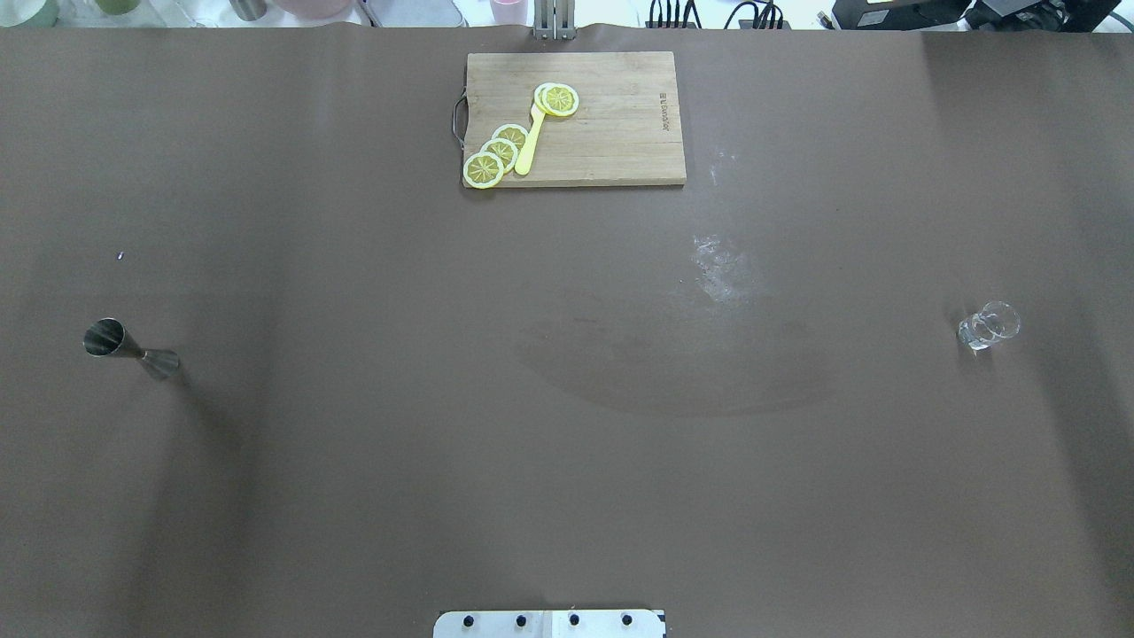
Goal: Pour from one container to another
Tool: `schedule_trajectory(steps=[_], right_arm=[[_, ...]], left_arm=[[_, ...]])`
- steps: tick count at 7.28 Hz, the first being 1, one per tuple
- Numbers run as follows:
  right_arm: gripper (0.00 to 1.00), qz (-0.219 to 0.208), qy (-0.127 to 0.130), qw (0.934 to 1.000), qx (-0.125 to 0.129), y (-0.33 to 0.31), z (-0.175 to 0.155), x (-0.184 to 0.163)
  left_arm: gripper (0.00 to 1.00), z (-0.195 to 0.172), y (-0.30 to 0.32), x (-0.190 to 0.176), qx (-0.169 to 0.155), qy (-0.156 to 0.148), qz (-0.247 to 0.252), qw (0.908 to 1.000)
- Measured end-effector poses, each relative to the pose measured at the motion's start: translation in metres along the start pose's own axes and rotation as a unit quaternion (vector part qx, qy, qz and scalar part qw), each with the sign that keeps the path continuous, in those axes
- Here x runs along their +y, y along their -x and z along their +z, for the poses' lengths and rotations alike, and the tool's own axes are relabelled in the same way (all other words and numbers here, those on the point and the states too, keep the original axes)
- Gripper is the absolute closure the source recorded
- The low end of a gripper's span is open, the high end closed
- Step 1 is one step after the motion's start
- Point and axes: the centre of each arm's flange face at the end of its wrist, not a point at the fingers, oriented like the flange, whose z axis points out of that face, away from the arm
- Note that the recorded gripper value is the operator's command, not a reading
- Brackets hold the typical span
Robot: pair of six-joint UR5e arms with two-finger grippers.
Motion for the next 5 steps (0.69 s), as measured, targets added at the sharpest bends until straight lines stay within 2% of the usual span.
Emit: schedule_trajectory(steps=[5], right_arm=[[0.00,0.004,0.005,1.0000,0.000,-0.0044,0.0046,0.0001]], left_arm=[[0.02,0.0007,0.0001,-0.0030,-0.003,0.001,0.000,1.0000]])
